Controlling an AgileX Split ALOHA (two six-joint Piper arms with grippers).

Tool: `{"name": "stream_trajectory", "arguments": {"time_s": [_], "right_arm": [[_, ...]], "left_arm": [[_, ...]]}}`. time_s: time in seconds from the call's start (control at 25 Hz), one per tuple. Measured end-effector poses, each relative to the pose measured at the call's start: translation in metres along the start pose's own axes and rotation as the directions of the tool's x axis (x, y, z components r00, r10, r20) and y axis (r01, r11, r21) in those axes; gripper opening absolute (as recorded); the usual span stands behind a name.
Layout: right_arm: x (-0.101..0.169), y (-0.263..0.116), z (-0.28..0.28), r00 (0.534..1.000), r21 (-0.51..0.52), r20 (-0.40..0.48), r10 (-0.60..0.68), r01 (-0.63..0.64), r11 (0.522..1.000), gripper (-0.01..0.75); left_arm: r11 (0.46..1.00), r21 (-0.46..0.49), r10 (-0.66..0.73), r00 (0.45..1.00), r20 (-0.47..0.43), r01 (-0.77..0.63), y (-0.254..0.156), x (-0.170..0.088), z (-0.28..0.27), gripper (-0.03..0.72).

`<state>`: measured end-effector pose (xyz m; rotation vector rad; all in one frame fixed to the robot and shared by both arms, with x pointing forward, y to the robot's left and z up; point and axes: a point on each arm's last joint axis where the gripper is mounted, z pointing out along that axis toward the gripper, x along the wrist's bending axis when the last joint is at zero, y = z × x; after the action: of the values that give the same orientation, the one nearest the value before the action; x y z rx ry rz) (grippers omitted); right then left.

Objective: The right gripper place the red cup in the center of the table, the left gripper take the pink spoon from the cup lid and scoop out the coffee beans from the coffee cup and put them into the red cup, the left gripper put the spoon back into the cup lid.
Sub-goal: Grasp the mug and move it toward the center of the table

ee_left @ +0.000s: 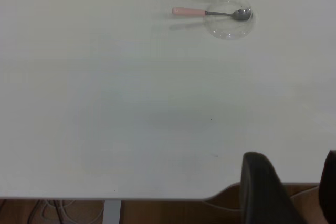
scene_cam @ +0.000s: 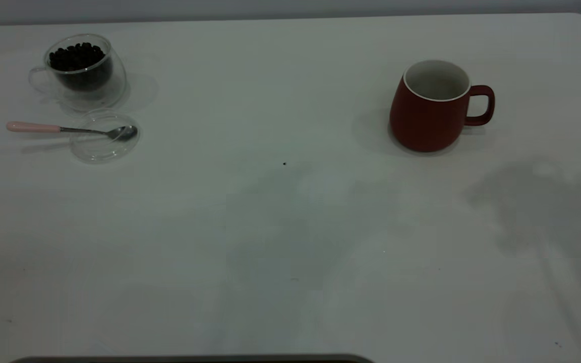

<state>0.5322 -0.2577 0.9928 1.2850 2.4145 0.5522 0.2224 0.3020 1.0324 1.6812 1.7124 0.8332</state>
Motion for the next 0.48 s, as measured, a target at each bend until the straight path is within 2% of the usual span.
{"name": "stream_trajectory", "arguments": {"time_s": [0.24, 0.36, 0.48], "right_arm": [[-0.031, 0.028, 0.078, 0.982, 0.051, -0.019, -0.188, 0.189, 0.981, 0.590], [-0.050, 0.027, 0.114, 0.945, 0.074, -0.026, -0.326, 0.327, 0.942, 0.589], [-0.063, 0.015, 0.150, 0.883, 0.107, -0.069, -0.464, 0.469, 0.877, 0.589]], "left_arm": [[1.000, 0.000, 0.003, 1.000, 0.000, -0.003, 0.000, 0.000, 0.000, 0.330], [1.000, 0.001, 0.003, 1.000, 0.000, -0.003, 0.000, 0.000, 0.000, 0.330], [1.000, 0.001, 0.003, 1.000, 0.000, -0.003, 0.000, 0.000, 0.000, 0.330]]}}
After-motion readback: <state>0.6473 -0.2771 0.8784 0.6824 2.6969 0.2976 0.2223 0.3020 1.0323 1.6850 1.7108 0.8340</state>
